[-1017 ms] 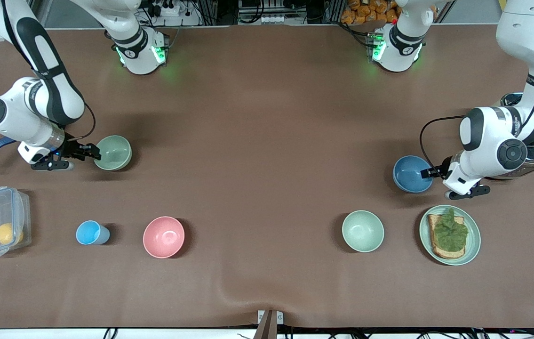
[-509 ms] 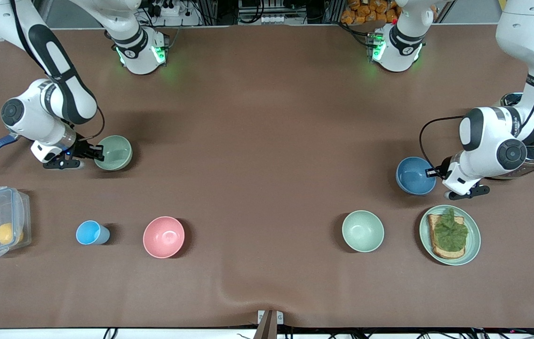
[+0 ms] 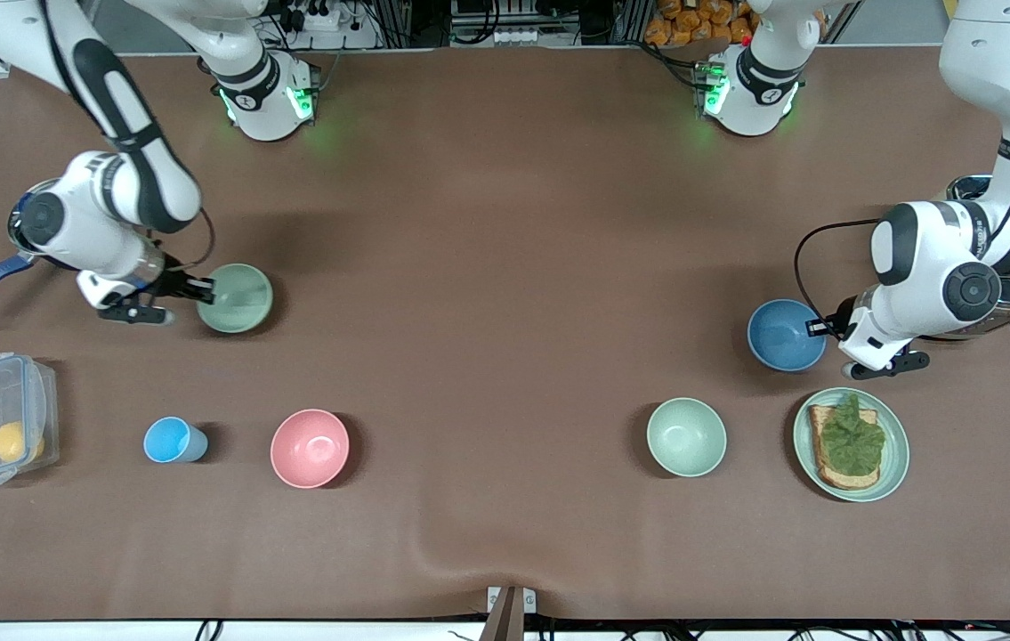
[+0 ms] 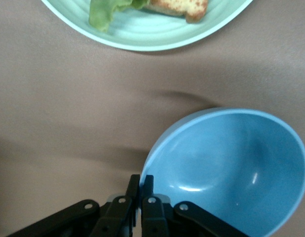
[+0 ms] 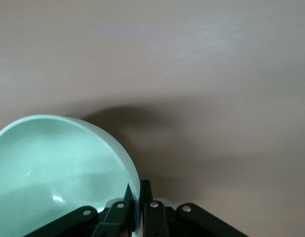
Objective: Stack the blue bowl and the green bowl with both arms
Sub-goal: 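Grip the green bowl rim with the right gripper and slide it toward the table middle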
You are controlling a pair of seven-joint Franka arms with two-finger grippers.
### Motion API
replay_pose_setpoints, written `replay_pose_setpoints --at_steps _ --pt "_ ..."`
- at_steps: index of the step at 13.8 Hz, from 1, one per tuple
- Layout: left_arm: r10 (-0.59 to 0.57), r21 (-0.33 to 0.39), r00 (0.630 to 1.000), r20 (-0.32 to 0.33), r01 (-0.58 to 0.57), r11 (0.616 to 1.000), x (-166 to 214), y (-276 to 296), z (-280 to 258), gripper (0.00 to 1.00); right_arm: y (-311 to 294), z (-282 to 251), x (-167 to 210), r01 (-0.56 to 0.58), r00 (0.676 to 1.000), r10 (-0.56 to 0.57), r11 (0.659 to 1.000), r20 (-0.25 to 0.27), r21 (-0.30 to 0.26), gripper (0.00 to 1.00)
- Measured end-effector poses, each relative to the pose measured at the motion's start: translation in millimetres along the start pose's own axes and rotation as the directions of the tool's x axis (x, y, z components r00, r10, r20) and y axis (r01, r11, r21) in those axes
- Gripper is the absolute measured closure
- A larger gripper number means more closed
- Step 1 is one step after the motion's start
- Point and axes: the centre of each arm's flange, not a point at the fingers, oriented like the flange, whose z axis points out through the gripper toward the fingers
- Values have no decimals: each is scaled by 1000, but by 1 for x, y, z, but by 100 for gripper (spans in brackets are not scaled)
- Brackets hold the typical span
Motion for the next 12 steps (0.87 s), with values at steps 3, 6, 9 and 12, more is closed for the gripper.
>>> replay_pose_setpoints --at_steps 3,6,9,12 --pt "2 4 1000 -19 -2 1000 5 4 -33 95 -73 -6 -13 -79 997 79 997 23 -7 94" --pt "36 11 999 -15 -36 999 8 26 -82 95 -147 -28 -25 -214 976 213 976 36 33 94" --pt "67 6 997 -38 -66 998 11 48 -116 95 -248 -46 -51 -332 943 331 941 20 67 94" --pt "81 1 995 -58 -82 997 14 59 -133 95 -321 -54 -70 -447 894 445 887 42 115 94"
